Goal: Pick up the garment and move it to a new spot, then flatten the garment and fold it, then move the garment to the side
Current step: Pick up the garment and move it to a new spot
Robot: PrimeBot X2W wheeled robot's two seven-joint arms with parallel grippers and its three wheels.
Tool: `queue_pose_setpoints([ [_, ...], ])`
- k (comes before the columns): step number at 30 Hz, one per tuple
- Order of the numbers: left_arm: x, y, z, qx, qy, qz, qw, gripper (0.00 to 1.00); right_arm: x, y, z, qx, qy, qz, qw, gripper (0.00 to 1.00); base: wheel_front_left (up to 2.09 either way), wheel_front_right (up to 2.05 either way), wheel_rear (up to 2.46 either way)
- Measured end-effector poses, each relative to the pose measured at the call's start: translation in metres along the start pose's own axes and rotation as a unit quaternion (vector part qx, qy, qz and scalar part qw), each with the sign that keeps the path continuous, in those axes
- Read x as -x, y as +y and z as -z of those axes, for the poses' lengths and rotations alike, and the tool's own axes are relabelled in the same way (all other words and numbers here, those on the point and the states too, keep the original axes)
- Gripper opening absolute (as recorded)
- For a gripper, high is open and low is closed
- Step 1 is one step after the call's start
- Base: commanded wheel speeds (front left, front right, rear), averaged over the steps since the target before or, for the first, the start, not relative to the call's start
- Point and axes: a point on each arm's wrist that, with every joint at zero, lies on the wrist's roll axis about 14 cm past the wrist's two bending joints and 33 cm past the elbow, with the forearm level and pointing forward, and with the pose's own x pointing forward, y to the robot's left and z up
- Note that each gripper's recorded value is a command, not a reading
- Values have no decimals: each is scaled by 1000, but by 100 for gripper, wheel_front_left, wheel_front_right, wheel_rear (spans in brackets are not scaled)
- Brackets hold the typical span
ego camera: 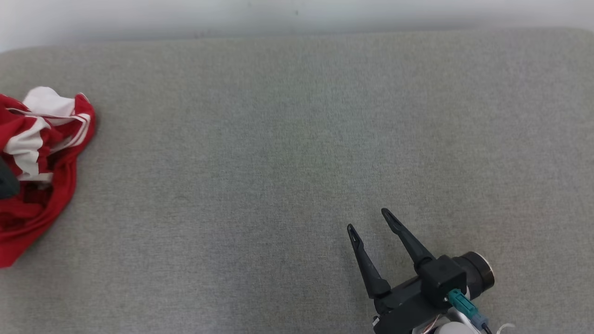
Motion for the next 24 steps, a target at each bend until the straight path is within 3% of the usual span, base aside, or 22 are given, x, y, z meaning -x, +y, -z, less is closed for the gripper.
queue_pose_setpoints([
  [5,32,12,-82,-26,-86,24,996,0,7,5,-15,-16,-26,0,1000,100,0,0,0],
  [9,71,-10,-152,-34,-175,77,981,0,19,6,-23,-24,-39,8,999,100,0,0,0],
  [16,133,-82,-209,-18,-252,194,948,0,40,0,-36,-23,-61,31,997,100,0,0,0],
  [24,192,-203,-222,-1,-293,353,889,0,69,-33,-51,-18,-87,94,992,100,0,0,0],
])
